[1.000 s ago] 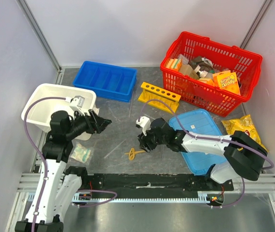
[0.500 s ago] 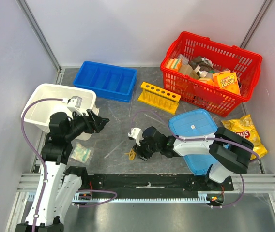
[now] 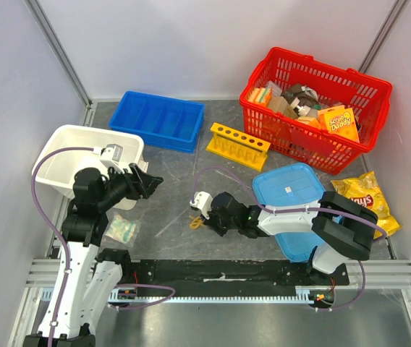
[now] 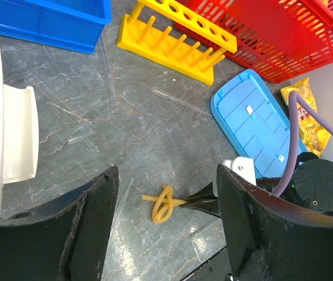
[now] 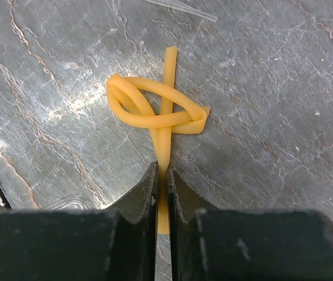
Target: Organize the chemistry lab equipment
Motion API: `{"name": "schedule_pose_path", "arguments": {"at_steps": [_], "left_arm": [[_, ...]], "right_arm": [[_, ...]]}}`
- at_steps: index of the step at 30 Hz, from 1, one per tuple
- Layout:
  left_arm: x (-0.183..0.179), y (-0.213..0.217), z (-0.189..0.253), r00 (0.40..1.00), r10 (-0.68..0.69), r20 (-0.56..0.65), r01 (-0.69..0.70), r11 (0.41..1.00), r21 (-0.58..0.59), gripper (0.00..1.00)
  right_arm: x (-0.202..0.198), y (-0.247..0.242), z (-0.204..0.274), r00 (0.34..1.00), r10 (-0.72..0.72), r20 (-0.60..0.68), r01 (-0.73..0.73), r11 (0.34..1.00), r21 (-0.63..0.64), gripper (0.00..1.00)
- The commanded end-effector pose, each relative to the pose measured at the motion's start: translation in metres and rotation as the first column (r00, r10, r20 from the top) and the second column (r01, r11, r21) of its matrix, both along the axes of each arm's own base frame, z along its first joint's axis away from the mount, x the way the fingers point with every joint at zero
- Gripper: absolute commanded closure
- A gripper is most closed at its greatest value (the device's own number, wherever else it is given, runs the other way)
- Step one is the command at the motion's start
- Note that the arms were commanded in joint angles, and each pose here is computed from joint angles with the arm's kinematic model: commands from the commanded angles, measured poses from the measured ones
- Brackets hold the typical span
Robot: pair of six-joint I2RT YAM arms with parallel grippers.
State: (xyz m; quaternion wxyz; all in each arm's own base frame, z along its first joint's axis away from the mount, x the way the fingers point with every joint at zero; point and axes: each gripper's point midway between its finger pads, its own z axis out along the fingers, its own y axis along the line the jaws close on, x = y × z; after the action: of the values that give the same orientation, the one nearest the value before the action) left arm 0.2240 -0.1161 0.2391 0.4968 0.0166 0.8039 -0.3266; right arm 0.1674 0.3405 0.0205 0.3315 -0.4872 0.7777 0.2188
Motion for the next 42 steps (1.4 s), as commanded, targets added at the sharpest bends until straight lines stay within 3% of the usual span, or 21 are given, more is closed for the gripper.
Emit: {"name": "schedule_pose_path", "arguments": {"at_steps": [1,7,17,26,35,39,42], "left_arm": [[0.001,-0.002,0.005,1.0,-0.012,0.026,0.013,1.0,-0.002,0.27],[-0.006,-0.018,0.004,0.994,-0.107,-0.034,0.105,0.992,-0.064,0.28],[-0.017,-0.045,0.007,0.949,-0.29,-0.124,0.262,0.944,-0.202,0.27],[-0.02,-0.064,0.001,0.914,-0.372,-0.164,0.315,0.903,-0.293,0.27],[-0.023,-0.082,-0.02,0.873,-0.42,-0.247,0.342,0.889,-0.304,0.33],[-0.023,-0.089,-0.023,0.86,-0.44,-0.258,0.354,0.879,-0.321,0.41],[-0.026,-0.094,-0.023,0.842,-0.47,-0.263,0.373,0.861,-0.346,0.58]], "right_arm": [[0.007,0.012,0.026,0.999,-0.035,0.039,0.031,0.995,0.097,0.89],[0.016,0.019,0.085,0.986,-0.161,0.041,0.14,0.94,0.312,0.89],[0.02,0.02,0.181,0.971,-0.233,0.061,0.152,0.789,0.595,0.89],[0.021,0.03,0.204,0.974,-0.219,0.06,0.133,0.763,0.633,0.89],[0.022,0.034,0.205,0.975,-0.213,0.063,0.125,0.761,0.637,0.89],[0.021,0.036,0.203,0.977,-0.205,0.063,0.119,0.765,0.633,0.89],[0.021,0.036,0.202,0.977,-0.206,0.061,0.123,0.767,0.63,0.89]]}}
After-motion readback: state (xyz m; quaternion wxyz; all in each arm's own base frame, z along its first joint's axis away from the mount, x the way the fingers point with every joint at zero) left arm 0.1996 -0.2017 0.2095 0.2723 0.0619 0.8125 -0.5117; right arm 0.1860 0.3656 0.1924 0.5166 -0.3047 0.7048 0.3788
